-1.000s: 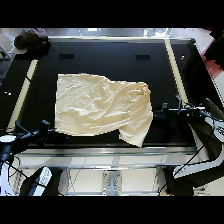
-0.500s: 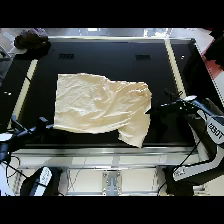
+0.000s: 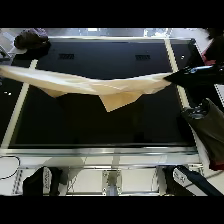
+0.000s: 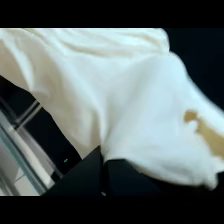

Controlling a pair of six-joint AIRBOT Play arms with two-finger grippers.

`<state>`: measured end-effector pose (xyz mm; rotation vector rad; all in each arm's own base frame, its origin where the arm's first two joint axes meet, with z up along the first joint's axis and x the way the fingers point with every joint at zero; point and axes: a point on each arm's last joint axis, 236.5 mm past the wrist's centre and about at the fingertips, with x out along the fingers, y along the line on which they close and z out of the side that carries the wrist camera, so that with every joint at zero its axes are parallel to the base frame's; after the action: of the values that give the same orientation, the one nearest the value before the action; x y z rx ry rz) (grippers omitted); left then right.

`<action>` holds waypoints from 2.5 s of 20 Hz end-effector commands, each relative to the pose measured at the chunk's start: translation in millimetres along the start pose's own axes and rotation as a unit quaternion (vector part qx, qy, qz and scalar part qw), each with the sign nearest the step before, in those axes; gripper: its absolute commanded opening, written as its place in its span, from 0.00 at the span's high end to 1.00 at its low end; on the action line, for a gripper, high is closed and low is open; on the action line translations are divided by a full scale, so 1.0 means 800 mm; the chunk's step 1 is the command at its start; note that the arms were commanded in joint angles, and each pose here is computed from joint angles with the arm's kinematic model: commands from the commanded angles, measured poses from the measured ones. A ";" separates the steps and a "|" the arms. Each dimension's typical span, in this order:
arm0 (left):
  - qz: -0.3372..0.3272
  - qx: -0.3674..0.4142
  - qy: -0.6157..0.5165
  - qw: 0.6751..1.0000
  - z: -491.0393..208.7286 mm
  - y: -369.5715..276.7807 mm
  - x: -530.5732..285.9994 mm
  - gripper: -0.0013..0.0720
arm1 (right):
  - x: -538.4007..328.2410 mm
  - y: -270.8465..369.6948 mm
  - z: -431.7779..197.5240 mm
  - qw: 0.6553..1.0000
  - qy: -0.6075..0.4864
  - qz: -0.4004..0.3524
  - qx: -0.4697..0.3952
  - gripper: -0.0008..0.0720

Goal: Fold the shirts.

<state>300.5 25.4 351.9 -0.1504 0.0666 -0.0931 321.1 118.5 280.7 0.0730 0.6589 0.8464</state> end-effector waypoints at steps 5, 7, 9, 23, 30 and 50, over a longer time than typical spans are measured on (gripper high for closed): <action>0.184 0.203 -0.156 0.949 0.222 -0.047 -0.167 0.97 | -0.278 0.245 0.128 0.877 -0.290 -0.274 -0.267 0.97; 0.207 0.209 -0.166 0.941 0.243 -0.040 -0.177 0.97 | -0.315 0.251 0.136 0.851 -0.317 -0.322 -0.266 0.97; 0.175 0.185 -0.144 0.956 0.238 -0.033 -0.144 0.97 | -0.311 0.210 0.137 0.858 -0.297 -0.347 -0.234 0.97; 0.032 0.090 0.495 0.863 -0.351 0.081 0.301 0.97 | 0.201 -0.277 -0.072 0.973 0.054 -0.125 0.187 0.97; 0.132 0.125 0.381 0.906 -0.354 0.137 0.390 0.97 | 0.286 -0.390 -0.067 0.967 0.009 -0.193 0.166 0.97; 0.113 0.135 0.499 0.848 -0.447 0.078 0.271 0.97 | 0.244 -0.332 -0.235 0.917 0.324 -0.169 0.161 0.97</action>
<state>510.1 7.7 -7.8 0.2019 1.0770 0.0516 503.8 42.1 -31.5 -0.0252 1.3182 0.4038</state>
